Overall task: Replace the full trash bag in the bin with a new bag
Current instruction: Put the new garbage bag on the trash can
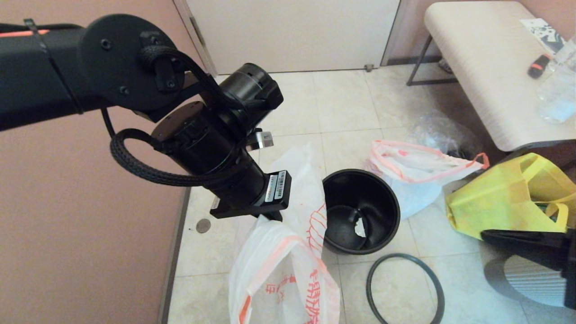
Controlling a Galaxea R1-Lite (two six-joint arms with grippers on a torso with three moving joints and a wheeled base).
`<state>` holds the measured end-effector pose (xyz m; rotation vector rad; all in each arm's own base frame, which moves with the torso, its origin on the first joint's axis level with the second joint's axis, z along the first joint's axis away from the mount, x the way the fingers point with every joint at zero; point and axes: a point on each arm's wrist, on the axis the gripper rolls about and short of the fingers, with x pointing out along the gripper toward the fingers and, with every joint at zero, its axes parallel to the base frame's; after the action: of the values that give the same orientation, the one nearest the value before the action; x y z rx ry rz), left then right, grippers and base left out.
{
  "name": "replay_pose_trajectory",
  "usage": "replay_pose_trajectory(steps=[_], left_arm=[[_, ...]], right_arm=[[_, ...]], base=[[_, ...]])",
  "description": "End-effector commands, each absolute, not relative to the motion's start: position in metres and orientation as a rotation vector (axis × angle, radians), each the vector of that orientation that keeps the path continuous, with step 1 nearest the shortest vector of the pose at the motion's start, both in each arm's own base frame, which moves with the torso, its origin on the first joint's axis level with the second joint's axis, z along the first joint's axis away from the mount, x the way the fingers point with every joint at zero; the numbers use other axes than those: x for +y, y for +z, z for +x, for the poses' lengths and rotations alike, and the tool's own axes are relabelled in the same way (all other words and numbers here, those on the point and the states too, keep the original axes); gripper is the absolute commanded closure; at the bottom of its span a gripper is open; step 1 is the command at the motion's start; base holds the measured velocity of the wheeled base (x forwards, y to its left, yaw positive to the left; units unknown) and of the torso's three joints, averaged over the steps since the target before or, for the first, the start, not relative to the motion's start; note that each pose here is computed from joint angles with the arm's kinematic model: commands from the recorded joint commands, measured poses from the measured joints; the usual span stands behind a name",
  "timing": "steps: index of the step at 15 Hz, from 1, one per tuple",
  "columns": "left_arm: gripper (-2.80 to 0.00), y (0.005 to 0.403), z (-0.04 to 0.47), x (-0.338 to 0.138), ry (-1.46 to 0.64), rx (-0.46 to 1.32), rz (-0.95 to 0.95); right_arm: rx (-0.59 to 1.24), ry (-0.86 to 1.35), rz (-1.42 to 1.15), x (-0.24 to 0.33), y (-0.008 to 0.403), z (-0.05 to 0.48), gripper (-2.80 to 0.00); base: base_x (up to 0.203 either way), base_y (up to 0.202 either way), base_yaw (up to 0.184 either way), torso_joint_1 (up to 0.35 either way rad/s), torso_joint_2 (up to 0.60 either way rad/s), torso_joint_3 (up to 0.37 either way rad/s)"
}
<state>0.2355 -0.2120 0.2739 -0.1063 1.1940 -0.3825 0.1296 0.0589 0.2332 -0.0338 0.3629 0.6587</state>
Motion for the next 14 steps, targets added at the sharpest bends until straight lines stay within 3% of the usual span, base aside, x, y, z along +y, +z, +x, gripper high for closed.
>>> replay_pose_trajectory(steps=[1, 5, 10, 11, 14], left_arm=[[0.00, 0.274, 0.235, -0.212, -0.380, 1.196, -0.109], [0.00, 0.277, 0.239, -0.210, -0.384, 1.161, -0.123], [0.00, 0.275, 0.252, -0.207, -0.364, 1.123, -0.146], [0.00, 0.273, 0.256, -0.206, -0.344, 1.125, -0.145], [0.00, 0.272, 0.257, -0.204, -0.335, 1.130, -0.140]], right_arm=[[0.499, 0.766, -0.038, 0.105, 0.212, 0.172, 0.00], [0.492, 0.877, -0.026, 0.154, 0.197, 0.193, 0.00], [0.481, 0.906, -0.035, 0.172, 0.190, 0.206, 0.00], [0.490, 0.919, -0.045, 0.174, 0.187, 0.203, -2.80], [0.508, 0.941, -0.054, 0.184, 0.175, 0.206, -2.80]], base=[[0.000, 0.000, 0.000, 0.000, 0.00, 0.000], [0.000, 0.000, 0.000, 0.000, 0.00, 0.000], [0.000, 0.000, 0.000, 0.000, 0.00, 0.000], [0.000, 0.000, 0.000, 0.000, 0.00, 0.000], [0.000, 0.000, 0.000, 0.000, 0.00, 0.000]])
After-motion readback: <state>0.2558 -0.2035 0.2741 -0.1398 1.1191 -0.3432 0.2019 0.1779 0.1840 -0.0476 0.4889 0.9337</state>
